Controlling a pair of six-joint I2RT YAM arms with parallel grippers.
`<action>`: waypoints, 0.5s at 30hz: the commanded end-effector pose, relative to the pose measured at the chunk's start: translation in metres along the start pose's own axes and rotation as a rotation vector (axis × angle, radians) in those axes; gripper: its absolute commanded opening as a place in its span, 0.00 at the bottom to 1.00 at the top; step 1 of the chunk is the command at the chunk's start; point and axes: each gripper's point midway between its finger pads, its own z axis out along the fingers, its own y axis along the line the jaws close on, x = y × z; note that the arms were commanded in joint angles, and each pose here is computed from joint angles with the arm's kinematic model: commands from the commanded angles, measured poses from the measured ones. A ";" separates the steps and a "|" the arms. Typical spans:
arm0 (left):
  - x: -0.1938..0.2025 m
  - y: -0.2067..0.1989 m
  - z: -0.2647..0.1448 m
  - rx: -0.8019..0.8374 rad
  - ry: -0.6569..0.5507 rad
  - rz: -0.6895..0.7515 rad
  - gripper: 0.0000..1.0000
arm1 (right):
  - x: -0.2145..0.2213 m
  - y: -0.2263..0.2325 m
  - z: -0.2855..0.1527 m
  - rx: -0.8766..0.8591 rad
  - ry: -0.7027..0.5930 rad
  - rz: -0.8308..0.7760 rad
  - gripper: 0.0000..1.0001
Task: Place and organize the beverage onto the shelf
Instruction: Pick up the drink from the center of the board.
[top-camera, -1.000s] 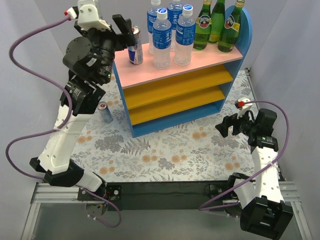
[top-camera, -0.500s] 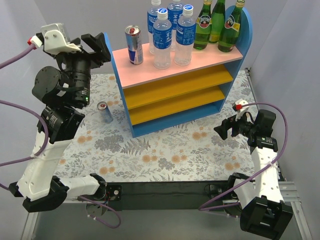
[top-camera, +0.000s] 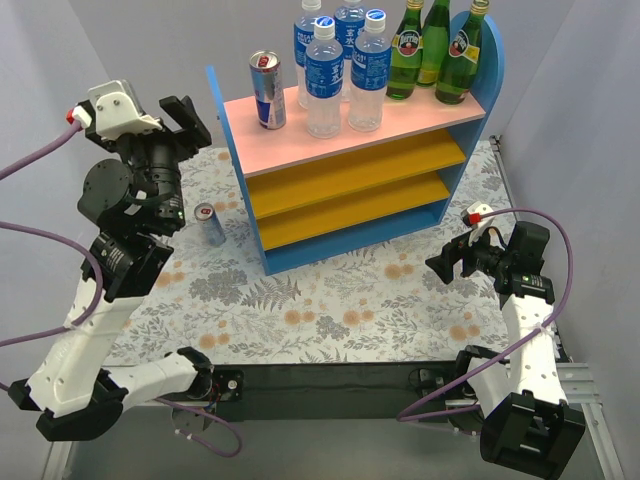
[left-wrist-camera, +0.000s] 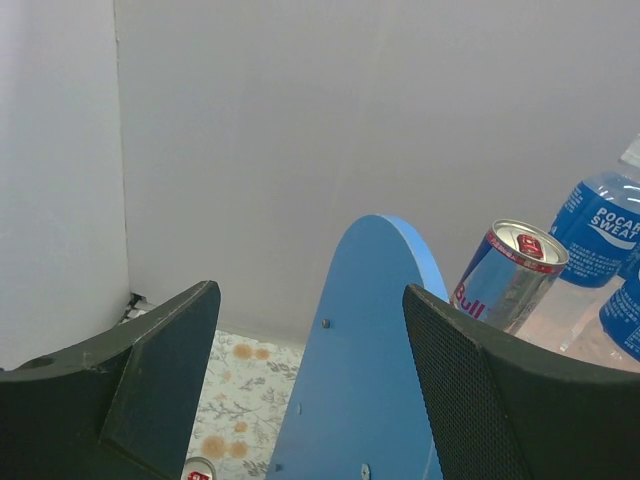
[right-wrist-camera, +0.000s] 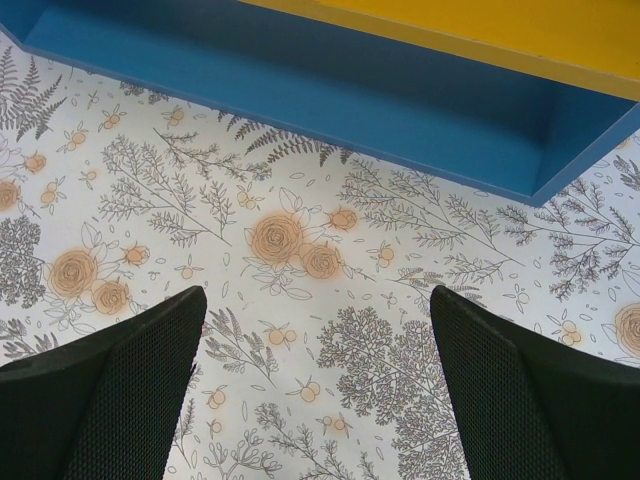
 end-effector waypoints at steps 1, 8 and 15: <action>-0.004 0.015 -0.005 -0.051 -0.018 -0.035 0.72 | -0.001 0.004 -0.001 -0.019 -0.013 -0.016 0.98; 0.017 0.015 0.006 -0.067 0.033 -0.002 0.72 | 0.000 0.004 -0.001 -0.020 -0.010 -0.018 0.98; 0.069 0.081 0.053 -0.146 0.179 -0.057 0.72 | 0.000 0.005 -0.002 -0.019 -0.009 -0.026 0.98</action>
